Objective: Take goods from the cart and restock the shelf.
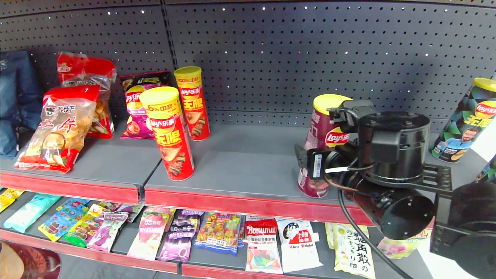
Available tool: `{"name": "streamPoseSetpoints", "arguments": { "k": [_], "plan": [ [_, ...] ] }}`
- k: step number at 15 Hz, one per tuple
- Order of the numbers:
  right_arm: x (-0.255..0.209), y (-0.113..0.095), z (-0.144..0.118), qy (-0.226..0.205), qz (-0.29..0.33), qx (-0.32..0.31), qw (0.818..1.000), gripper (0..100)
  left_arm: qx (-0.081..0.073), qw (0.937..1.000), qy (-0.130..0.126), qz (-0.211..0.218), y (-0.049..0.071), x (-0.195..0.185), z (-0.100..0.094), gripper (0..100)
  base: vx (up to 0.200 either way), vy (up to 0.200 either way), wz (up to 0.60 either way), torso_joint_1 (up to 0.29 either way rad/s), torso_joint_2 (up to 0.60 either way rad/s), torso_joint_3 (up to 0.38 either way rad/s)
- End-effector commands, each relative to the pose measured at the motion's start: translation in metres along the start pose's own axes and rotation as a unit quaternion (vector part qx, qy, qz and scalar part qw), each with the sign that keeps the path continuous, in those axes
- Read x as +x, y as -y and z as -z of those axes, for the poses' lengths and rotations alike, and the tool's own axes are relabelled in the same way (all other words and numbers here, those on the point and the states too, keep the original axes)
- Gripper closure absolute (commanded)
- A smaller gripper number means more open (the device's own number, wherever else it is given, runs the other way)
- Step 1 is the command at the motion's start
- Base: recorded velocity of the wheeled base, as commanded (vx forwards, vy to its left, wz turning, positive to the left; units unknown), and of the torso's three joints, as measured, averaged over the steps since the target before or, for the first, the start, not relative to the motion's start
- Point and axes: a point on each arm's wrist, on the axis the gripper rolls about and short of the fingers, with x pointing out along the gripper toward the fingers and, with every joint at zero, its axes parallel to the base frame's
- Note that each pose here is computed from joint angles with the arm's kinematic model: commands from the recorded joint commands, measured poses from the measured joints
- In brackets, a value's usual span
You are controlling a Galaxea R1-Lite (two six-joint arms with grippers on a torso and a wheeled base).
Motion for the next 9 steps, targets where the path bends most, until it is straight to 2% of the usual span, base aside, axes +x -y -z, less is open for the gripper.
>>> {"name": "streamPoseSetpoints", "arguments": {
  "k": [1, 3, 7, 9],
  "plan": [
    [-0.014, 0.003, -0.005, 0.011, -0.014, 0.008, 1.000, 0, 0.000, 1.0000, -0.001, 0.000, 0.000, 0.001, 0.000, 100, 0.000, 0.000, 0.00, 0.000, 0.00, 0.000],
    [-0.024, 0.005, -0.003, 0.011, -0.024, 0.006, 1.000, 0, 0.000, 1.0000, -0.003, 0.000, 0.000, 0.001, 0.000, 100, 0.000, 0.000, 0.00, 0.000, 0.00, 0.000],
    [-0.055, 0.021, 0.011, 0.003, -0.051, 0.004, 0.999, 0, 0.000, 1.0000, -0.001, 0.000, 0.000, 0.001, -0.002, 100, 0.000, 0.000, 0.00, 0.000, 0.00, 0.000],
    [-0.073, 0.043, 0.025, -0.005, -0.057, 0.010, 0.998, 0, 0.000, 1.0000, -0.002, 0.000, 0.000, 0.001, -0.001, 100, 0.000, 0.000, 0.00, 0.000, 0.00, 0.000]
  ]
}}
